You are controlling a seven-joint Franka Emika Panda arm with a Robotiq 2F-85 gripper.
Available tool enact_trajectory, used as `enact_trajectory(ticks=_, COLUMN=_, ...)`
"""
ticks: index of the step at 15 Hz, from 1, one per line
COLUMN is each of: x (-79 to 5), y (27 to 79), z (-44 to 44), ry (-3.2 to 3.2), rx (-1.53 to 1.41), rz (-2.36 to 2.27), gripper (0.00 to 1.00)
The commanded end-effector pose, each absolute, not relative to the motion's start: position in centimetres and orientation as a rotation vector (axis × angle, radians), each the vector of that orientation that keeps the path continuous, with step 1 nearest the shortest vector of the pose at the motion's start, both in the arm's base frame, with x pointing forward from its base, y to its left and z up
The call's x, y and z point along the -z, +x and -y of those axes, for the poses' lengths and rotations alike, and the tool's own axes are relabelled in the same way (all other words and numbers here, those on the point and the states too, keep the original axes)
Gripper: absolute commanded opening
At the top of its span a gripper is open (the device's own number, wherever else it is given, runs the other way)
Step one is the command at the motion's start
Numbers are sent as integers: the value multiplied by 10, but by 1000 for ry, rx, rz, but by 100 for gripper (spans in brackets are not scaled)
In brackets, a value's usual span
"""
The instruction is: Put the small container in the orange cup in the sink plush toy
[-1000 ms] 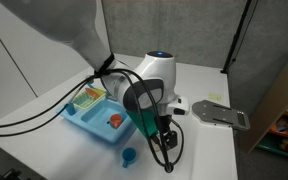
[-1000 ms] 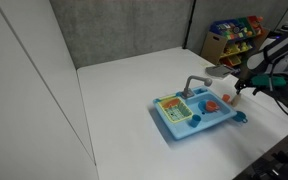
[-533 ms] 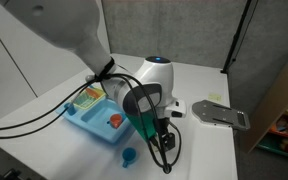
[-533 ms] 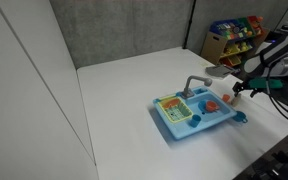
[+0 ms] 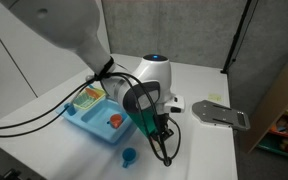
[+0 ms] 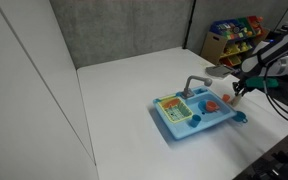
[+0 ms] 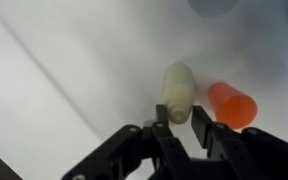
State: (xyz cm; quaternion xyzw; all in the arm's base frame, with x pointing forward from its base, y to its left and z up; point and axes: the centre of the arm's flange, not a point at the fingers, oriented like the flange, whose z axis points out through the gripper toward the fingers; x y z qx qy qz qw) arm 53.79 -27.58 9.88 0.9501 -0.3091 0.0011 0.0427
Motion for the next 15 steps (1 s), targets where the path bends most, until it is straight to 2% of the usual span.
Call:
enact_trajectory(ticks=1, x=-99, y=551, z=279, ry=2911, rx=-39, rz=925, gripper=5)
enact_trajectory(ticks=15, x=-153, y=524, z=284, ry=2933, rx=5, rz=909, gripper=7)
